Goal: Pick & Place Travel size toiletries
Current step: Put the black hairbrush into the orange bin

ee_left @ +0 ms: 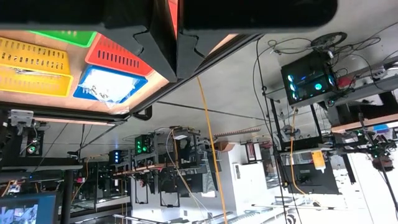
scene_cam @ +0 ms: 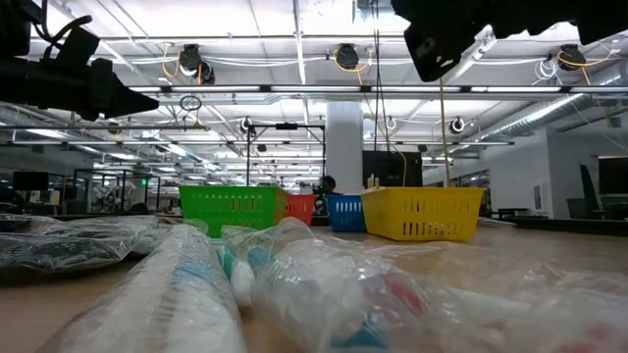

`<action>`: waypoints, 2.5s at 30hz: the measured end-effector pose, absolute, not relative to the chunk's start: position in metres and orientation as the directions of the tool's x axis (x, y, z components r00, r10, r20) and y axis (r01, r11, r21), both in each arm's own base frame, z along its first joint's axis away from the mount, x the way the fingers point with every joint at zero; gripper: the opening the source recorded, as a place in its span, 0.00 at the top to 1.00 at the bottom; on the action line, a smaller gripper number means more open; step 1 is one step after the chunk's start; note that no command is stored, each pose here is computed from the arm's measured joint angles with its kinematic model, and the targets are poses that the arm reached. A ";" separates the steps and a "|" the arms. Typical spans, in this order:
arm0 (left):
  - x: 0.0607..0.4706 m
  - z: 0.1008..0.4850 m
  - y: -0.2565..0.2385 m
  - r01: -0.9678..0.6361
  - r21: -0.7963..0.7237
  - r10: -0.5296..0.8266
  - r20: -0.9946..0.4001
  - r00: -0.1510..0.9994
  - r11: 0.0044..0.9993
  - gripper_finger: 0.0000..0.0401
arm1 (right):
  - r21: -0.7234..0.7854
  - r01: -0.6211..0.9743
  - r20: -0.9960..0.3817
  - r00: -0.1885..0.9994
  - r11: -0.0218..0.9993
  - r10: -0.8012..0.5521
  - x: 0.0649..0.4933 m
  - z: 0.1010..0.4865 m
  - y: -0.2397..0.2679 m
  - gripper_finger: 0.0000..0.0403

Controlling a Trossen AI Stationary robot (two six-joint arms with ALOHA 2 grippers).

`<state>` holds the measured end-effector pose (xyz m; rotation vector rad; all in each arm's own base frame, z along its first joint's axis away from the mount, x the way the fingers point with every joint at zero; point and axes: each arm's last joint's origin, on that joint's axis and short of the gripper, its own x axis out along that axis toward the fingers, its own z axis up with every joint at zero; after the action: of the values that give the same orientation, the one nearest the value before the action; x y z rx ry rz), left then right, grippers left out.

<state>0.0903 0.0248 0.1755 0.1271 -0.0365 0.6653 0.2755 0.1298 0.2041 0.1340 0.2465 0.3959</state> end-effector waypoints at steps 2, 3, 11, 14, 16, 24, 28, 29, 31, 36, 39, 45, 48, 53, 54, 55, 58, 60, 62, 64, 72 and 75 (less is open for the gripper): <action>0.090 0.175 0.025 -0.618 0.106 0.613 0.074 0.786 0.779 1.00 | 0.183 -0.363 -0.209 0.894 0.914 0.397 0.275 0.205 0.130 0.65; 0.090 0.176 0.025 -0.618 0.106 0.613 0.075 0.786 0.779 1.00 | 0.183 -0.362 -0.209 0.894 0.914 0.397 0.275 0.204 0.130 0.66; 0.090 0.176 0.025 -0.618 0.106 0.613 0.075 0.786 0.779 1.00 | 0.183 -0.360 -0.208 0.895 0.915 0.394 0.275 0.205 0.129 0.66; 0.090 0.175 0.025 -0.618 0.106 0.613 0.074 0.786 0.779 1.00 | 0.183 -0.360 -0.206 0.896 0.915 0.394 0.275 0.206 0.129 0.66; 0.090 0.176 0.025 -0.618 0.106 0.613 0.075 0.786 0.779 1.00 | 0.183 -0.360 -0.207 0.895 0.915 0.394 0.275 0.205 0.129 0.66; 0.090 0.175 0.025 -0.617 0.106 0.613 0.074 0.787 0.779 1.00 | 0.218 -0.494 -0.200 0.821 0.842 0.534 0.273 0.206 0.133 0.66; 0.090 0.176 0.025 -0.618 0.106 0.613 0.074 0.786 0.779 1.00 | 0.254 -0.662 -0.168 0.687 0.705 0.706 0.270 0.208 0.138 0.66; 0.090 0.175 0.025 -0.617 0.106 0.613 0.074 0.787 0.779 1.00 | 0.258 -0.686 -0.163 0.663 0.680 0.731 0.269 0.209 0.139 0.66; 0.090 0.175 0.025 -0.617 0.106 0.613 0.074 0.787 0.779 1.00 | 0.262 -0.708 -0.156 0.640 0.656 0.752 0.268 0.209 0.140 0.66; 0.090 0.175 0.025 -0.618 0.106 0.613 0.074 0.787 0.779 1.00 | 0.262 -0.707 -0.157 0.640 0.657 0.752 0.268 0.209 0.140 0.66; 0.090 0.175 0.025 -0.618 0.106 0.613 0.074 0.787 0.779 1.00 | 0.258 -0.705 -0.158 0.644 0.661 0.748 0.268 0.209 0.139 0.66; 0.090 0.176 0.025 -0.618 0.106 0.613 0.075 0.786 0.779 1.00 | 0.214 -0.517 -0.191 0.810 0.829 0.554 0.273 0.207 0.133 0.67; 0.090 0.175 0.025 -0.617 0.106 0.613 0.074 0.787 0.780 1.00 | 0.184 -0.380 -0.232 0.879 0.907 0.416 0.274 0.205 0.127 0.68; 0.090 0.175 0.025 -0.617 0.106 0.613 0.074 0.787 0.779 1.00 | 0.145 -0.313 -0.307 0.888 0.939 0.343 0.253 0.230 0.107 0.68; 0.090 0.176 0.025 -0.618 0.106 0.613 0.074 0.786 0.779 1.00 | 0.143 -0.303 -0.325 0.885 0.942 0.334 0.247 0.235 0.102 0.68; 0.090 0.175 0.025 -0.617 0.106 0.613 0.074 0.787 0.780 1.00 | 0.138 -0.289 -0.335 0.886 0.947 0.319 0.240 0.241 0.097 0.68; 0.090 0.175 0.025 -0.618 0.106 0.613 0.074 0.786 0.779 1.00 | 0.067 -0.167 -0.364 0.914 0.984 0.180 0.218 0.256 0.084 0.68; 0.090 0.175 0.025 -0.618 0.106 0.613 0.074 0.786 0.779 1.00 | 0.014 -0.063 -0.366 0.929 0.998 0.064 0.204 0.263 0.077 0.68; 0.090 0.176 0.025 -0.618 0.106 0.613 0.075 0.787 0.779 1.00 | -0.027 0.020 -0.345 0.938 0.999 -0.028 0.190 0.264 0.070 0.68; 0.090 0.175 0.025 -0.617 0.106 0.613 0.074 0.787 0.780 1.00 | -0.065 0.048 -0.313 0.947 0.997 -0.066 0.178 0.260 0.064 0.68; 0.090 0.175 0.025 -0.618 0.106 0.613 0.074 0.786 0.779 1.00 | -0.069 0.079 0.031 0.997 0.995 -0.077 0.135 0.219 0.042 0.68; 0.090 0.176 0.025 -0.618 0.106 0.613 0.075 0.787 0.779 1.00 | -0.048 0.109 0.148 0.984 0.993 -0.101 0.122 0.200 0.034 0.68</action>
<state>0.0903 0.0248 0.1755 0.1271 -0.0366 0.6651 0.1224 0.0342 0.2005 -0.0561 -0.1455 -0.1056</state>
